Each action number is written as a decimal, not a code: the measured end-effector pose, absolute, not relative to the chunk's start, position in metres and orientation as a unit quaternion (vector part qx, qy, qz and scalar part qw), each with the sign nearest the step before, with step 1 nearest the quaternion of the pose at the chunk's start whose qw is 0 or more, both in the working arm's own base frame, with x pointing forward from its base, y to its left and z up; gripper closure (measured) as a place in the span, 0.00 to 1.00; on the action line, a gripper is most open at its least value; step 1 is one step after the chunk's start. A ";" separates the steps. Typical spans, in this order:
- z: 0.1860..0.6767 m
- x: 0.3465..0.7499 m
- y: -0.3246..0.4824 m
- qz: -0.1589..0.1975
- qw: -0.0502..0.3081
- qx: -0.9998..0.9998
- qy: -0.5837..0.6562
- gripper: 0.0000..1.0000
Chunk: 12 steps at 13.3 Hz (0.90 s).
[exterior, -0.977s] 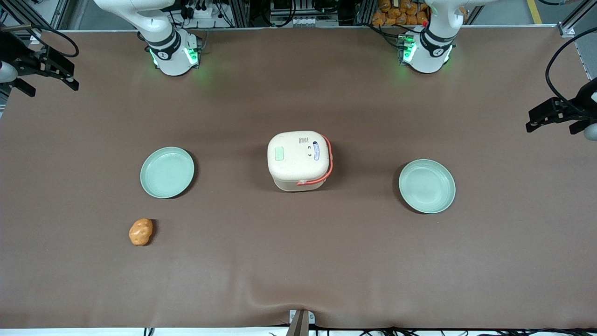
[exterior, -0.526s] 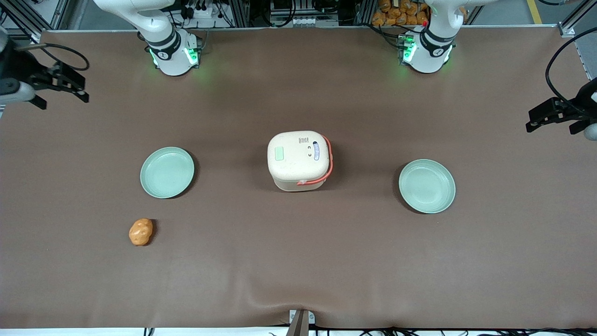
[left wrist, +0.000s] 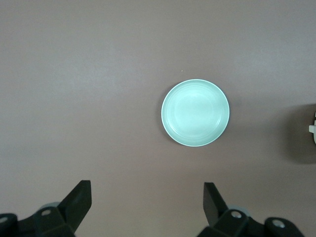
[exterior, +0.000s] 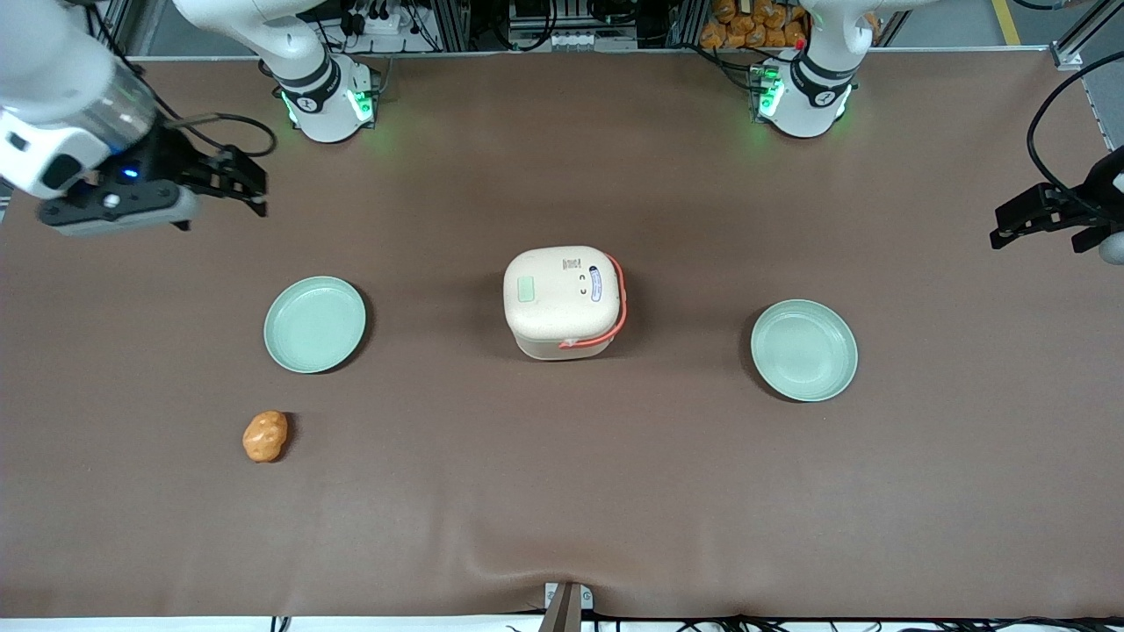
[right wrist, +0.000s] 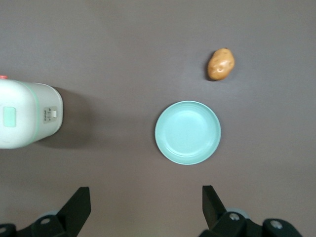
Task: Press rice cooker button with right arm
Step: 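Move the right gripper over the rice cooker's lid button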
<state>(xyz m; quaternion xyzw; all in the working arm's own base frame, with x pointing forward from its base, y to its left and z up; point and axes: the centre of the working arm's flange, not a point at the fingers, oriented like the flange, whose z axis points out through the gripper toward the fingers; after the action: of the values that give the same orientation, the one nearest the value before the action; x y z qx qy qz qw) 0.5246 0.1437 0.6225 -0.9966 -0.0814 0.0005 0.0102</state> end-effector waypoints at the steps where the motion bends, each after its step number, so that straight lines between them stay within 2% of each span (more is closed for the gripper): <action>1: 0.618 0.526 0.158 -0.002 0.011 -0.997 -0.078 0.00; 8: 0.589 0.525 0.232 -0.002 0.009 -0.998 -0.061 0.00; 9: 0.585 0.524 0.244 -0.005 0.010 -0.998 -0.058 0.05; 10: 0.581 0.522 0.258 -0.009 0.012 -0.998 -0.055 0.05; 12: 0.566 0.520 0.288 -0.014 0.014 -0.999 -0.046 0.25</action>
<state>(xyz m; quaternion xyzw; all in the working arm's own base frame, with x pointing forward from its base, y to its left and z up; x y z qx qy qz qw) 0.5202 0.2875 0.5662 -0.9988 -0.0458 -0.0139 0.0136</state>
